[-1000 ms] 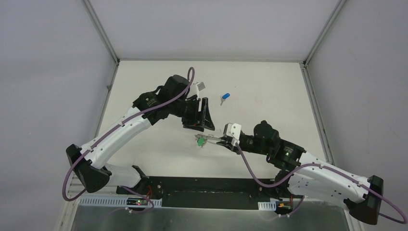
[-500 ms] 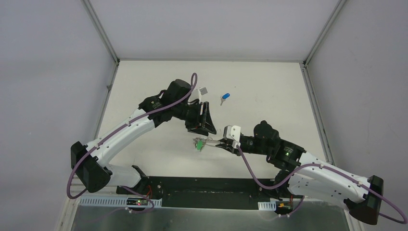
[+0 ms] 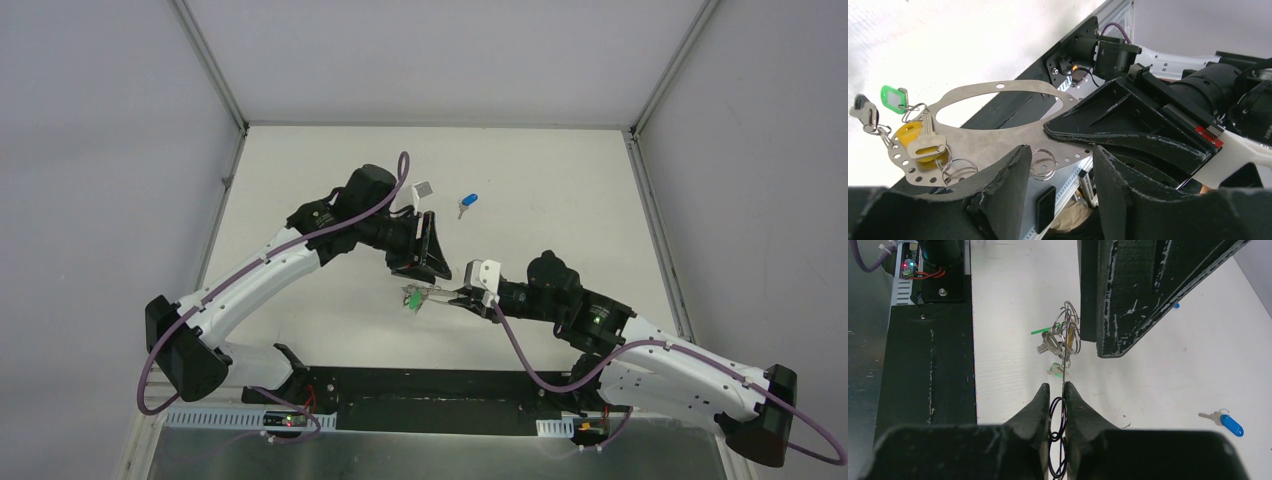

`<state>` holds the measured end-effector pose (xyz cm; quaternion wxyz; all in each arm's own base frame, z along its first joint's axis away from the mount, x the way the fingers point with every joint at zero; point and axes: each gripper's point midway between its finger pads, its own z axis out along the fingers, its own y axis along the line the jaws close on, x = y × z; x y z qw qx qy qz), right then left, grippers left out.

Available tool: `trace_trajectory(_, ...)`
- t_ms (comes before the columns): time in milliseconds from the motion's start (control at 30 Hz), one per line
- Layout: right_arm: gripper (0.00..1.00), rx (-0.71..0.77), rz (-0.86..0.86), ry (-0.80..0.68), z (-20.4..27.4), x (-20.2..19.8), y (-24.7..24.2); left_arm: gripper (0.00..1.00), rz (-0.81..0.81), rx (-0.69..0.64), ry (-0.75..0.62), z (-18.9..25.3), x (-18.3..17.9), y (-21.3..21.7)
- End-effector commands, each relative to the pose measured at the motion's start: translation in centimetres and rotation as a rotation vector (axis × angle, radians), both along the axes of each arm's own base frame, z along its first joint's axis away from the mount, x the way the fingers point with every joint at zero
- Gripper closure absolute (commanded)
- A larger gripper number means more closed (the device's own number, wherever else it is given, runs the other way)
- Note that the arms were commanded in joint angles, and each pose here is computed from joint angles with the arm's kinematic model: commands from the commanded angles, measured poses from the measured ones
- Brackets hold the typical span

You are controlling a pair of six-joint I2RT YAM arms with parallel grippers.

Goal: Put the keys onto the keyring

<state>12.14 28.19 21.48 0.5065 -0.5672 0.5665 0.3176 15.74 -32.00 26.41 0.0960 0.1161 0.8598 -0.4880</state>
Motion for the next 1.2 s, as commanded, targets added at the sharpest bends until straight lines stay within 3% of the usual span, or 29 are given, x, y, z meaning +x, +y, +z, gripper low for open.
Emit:
trace_trajectory(0, 1.0, 0.086, -0.003, -0.043, 2.9, 0.4, 0.6, 0.47, 0.07, 0.0, -0.112, 1.3, 1.1, 1.1)
trace_trajectory(267, 1.0, 0.092, 0.0, -0.031, 2.9, 0.3, 0.7, 0.43, 0.081, 0.048, -0.06, -0.5, 0.9, 1.4)
trace_trajectory(567, 1.0, 0.082, -0.01, -0.021, 2.5, 0.5, 0.9, 0.59, 0.01, 0.004, 0.002, 0.2, -0.2, 0.4)
trace_trajectory(933, 1.0, 0.083, -0.033, -0.015, 2.5, 0.8, 0.7, 0.7, 0.016, -0.068, -0.054, 2.7, 0.0, 0.2)
trace_trajectory(1167, 1.0, 0.087, -0.034, -0.014, 2.6, 0.8, 0.8, 0.85, 0.036, -0.089, -0.094, 3.6, 0.0, 0.6)
